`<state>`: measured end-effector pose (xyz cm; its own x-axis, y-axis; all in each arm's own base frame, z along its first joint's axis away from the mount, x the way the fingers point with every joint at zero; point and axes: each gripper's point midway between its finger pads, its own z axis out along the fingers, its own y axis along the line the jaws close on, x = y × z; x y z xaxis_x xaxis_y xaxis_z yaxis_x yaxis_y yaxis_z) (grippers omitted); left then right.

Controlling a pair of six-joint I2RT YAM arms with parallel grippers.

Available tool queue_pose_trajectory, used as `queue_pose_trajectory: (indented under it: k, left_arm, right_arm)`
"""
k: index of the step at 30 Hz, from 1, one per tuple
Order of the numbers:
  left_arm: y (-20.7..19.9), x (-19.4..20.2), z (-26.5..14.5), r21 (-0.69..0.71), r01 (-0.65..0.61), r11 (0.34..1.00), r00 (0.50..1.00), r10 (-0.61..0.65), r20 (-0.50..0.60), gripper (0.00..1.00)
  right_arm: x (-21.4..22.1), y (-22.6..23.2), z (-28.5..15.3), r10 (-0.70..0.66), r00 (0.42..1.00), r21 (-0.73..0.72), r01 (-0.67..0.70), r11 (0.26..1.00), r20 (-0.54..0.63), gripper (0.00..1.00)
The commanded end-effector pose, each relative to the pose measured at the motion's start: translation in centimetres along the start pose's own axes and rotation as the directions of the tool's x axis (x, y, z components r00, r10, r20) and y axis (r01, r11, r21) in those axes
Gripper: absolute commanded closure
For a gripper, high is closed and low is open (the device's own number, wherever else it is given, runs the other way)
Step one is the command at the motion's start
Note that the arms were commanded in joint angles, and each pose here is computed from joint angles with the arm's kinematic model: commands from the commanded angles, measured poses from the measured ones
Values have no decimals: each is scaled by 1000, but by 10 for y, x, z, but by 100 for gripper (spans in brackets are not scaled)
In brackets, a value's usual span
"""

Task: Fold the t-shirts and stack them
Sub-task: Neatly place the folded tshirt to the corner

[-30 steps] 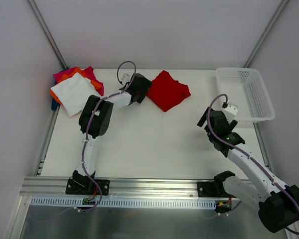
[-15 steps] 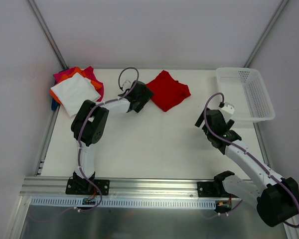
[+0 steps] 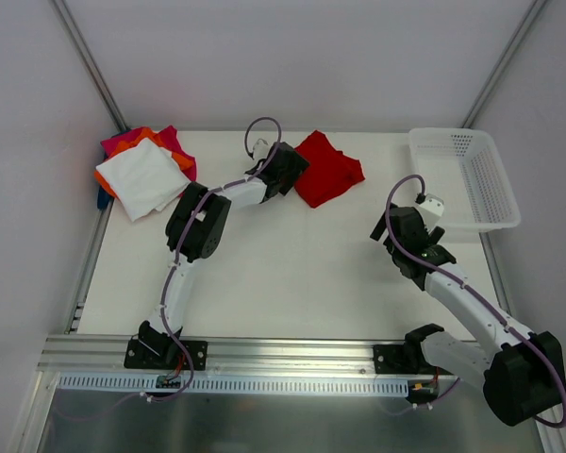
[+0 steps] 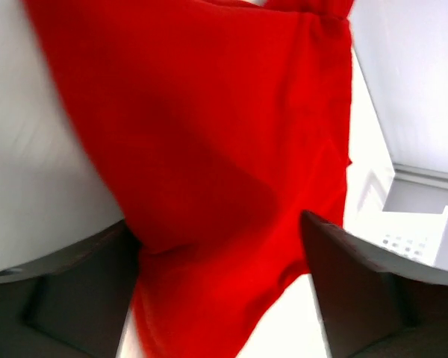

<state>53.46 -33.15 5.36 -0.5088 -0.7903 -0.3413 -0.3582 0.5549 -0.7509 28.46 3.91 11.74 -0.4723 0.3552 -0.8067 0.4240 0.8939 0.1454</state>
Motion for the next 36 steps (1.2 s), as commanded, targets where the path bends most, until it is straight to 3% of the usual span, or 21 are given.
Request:
queue_pose_trajectory:
  k: [1, 2, 3, 4, 5, 6, 13, 15, 19, 26, 32, 36]
  left_arm:
    - [20, 21, 27, -43, -16, 999, 999, 14, -52, 22]
    - [9, 19, 31, -18, -20, 1000, 999, 19, -49, 42]
    - [17, 23, 40, -25, -31, 999, 998, 29, -57, 56]
    - [15, 24, 42, -15, -53, 998, 997, 52, -60, 81]
    - [14, 24, 45, -8, -58, 998, 996, 58, -65, 95]
    - [5, 20, 48, 16, -68, 998, 996, 69, -64, 100]
    - [-10, -24, 53, 106, -202, 974, 976, 209, -62, 100]
    - [-24, -28, 50, 209, -229, 951, 954, 261, -144, 100]
    - [-20, -77, 35, 262, -360, 895, 899, 408, -159, 100]
    - [14, -175, -34, 195, -498, 845, 840, 526, -130, 100]
    - [26, -209, -92, 144, -553, 821, 815, 569, -110, 100]
    - [22, -220, -124, 101, -631, 769, 764, 639, -92, 100]
  right_arm:
    - [-8, -1, 4, 24, 999, 15, -24, 1000, 26, 1]
    - [-7, -1, 4, 24, 999, 16, -24, 1000, 25, 0]
    - [-7, -2, 5, 23, 999, 19, -24, 1000, 24, 1]
    - [-8, -3, 5, 24, 999, 20, -25, 999, 25, 1]
    - [-7, -3, 5, 24, 999, 21, -25, 999, 23, 1]
    - [-6, -5, 6, 25, 999, 24, -26, 999, 23, 0]
    - [-7, -6, 4, 41, 999, 17, -41, 999, 23, 1]
    - [-8, -4, 3, 53, 998, 5, -53, 999, 27, 1]
    - [-9, -2, -1, 69, 997, -23, -69, 997, 27, 0]
    - [-9, 2, -7, 97, 995, -73, -94, 993, 29, 0]
    - [-7, 7, -9, 115, 993, -109, -112, 988, 18, 0]
    - [-5, 10, -11, 119, 993, -127, -117, 985, 5, 1]
